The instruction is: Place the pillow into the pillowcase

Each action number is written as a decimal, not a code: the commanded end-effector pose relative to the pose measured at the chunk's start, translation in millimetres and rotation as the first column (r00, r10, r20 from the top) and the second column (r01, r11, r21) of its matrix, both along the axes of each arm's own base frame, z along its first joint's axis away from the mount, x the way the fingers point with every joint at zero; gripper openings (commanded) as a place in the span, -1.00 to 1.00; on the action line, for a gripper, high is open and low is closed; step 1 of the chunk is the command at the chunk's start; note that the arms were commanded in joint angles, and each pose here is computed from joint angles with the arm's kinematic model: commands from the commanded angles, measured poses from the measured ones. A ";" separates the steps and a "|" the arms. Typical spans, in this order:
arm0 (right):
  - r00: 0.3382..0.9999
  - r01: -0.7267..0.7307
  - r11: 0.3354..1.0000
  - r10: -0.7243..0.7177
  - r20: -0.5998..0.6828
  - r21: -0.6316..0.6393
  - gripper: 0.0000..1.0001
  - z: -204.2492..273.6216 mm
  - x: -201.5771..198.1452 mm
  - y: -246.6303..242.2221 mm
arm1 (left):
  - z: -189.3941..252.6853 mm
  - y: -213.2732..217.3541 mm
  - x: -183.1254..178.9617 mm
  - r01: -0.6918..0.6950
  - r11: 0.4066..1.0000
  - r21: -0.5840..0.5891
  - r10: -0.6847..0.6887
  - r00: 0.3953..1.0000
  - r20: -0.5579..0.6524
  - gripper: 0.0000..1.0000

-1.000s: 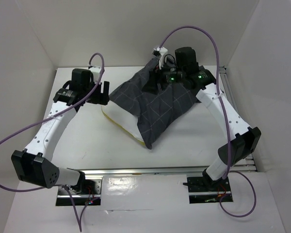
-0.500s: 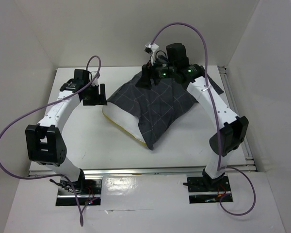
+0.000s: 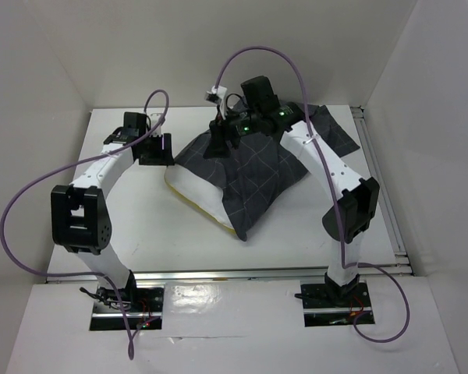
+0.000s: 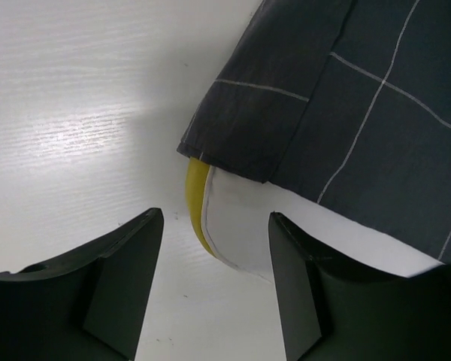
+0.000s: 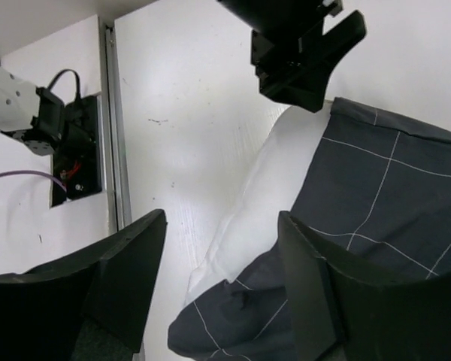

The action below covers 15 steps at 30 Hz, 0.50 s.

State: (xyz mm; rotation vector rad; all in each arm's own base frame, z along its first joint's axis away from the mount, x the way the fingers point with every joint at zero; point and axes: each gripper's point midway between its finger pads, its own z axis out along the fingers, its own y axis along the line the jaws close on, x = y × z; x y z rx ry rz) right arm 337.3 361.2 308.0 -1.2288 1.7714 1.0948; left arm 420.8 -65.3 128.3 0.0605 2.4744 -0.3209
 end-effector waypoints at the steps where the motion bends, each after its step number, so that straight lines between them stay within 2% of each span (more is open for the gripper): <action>1: 0.999 -0.007 0.999 0.008 0.033 -0.039 0.39 -2.9 -5.2 6.9 | 7.6 4.2 26.4 0.036 0.999 0.041 -0.039 0.995 0.088 0.45; 3: 0.999 0.020 0.997 -0.017 0.043 -0.072 0.45 -17.1 -2.1 10.8 | 11.1 4.0 30.7 0.036 0.999 0.041 -0.039 0.996 0.079 0.45; 5: 0.994 0.071 0.993 -0.063 0.086 -0.092 0.47 -21.3 3.1 16.0 | 14.4 0.0 26.5 0.077 0.997 -0.008 -0.077 0.995 0.069 0.45; 7: 0.982 0.138 0.982 -0.120 0.144 -0.126 0.47 -35.7 13.0 22.9 | 31.1 -3.7 16.4 0.105 0.993 -0.050 -0.099 0.989 0.112 0.45; 9: 0.969 0.191 0.970 -0.163 0.184 -0.149 0.50 -47.7 20.6 26.0 | 36.6 -6.1 -0.8 0.109 0.986 -0.127 -0.093 0.988 0.124 0.47; 10: 0.962 0.214 0.965 -0.181 0.207 -0.151 0.50 -50.5 24.4 27.9 | 59.4 -6.7 -7.5 0.102 0.983 -0.155 -0.074 0.981 0.179 0.47; 12: 0.939 0.279 0.946 -0.233 0.252 -0.164 0.50 -65.6 39.7 31.7 | 65.9 -8.5 -24.1 0.093 0.976 -0.197 -0.056 0.981 0.188 0.54; 13: 0.918 0.318 0.937 -0.266 0.295 -0.144 0.52 -62.2 47.5 35.3 | 86.3 -8.2 -32.7 0.087 0.972 -0.220 -0.034 0.972 0.234 0.54; 15: 0.911 0.342 0.926 -0.284 0.301 -0.161 0.52 -81.5 56.2 36.4 | 89.7 -10.7 -47.6 0.092 0.968 -0.232 -0.033 0.969 0.244 0.56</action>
